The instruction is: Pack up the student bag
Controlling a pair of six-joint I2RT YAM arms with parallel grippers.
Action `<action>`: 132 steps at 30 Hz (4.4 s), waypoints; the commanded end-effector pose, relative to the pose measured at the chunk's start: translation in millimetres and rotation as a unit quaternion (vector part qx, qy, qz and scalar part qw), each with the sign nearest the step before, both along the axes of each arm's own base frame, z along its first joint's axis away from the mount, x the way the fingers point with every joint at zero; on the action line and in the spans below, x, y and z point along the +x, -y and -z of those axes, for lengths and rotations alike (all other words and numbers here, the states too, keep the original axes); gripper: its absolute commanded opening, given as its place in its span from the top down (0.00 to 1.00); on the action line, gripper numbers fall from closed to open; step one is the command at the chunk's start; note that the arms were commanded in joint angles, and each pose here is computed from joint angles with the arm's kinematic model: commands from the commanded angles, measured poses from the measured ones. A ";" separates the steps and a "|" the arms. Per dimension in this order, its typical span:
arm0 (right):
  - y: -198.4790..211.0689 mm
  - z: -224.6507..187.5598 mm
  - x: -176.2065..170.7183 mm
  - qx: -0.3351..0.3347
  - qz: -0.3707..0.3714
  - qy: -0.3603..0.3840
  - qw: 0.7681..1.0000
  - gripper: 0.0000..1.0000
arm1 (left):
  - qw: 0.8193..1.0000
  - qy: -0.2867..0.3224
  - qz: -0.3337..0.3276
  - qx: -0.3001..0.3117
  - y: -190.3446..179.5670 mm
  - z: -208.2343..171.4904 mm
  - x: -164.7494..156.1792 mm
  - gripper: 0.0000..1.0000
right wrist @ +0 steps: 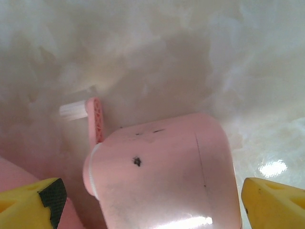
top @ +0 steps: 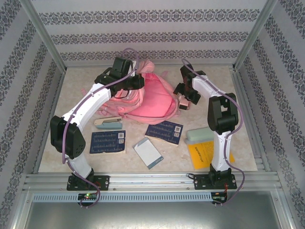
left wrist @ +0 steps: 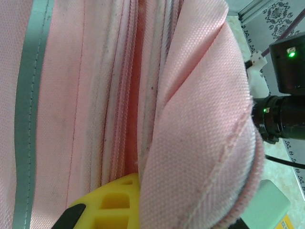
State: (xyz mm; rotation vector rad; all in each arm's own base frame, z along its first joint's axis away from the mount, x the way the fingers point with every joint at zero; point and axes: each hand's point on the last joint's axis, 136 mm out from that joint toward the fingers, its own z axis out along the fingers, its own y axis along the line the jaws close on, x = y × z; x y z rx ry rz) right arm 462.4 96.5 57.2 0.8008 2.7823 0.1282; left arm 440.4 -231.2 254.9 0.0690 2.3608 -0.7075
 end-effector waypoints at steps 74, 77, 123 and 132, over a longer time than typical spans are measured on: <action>-196.6 -136.7 20.3 0.341 -0.032 0.256 0.904 0.48 | 0.970 0.121 0.176 -0.120 37.5 -137.9 -3.8 1.00; -217.5 -127.5 37.3 0.334 -0.017 0.257 0.907 0.41 | 0.970 0.119 0.177 -0.115 37.8 -134.4 -2.7 1.00; -179.2 -44.3 -309.0 0.081 -0.575 0.088 0.809 0.47 | 0.985 -0.058 0.130 -0.099 61.0 31.1 -0.7 0.96; -201.6 5.0 -342.9 0.064 -0.612 0.035 0.788 0.71 | 0.987 -0.096 0.100 -0.086 65.5 64.7 2.9 0.52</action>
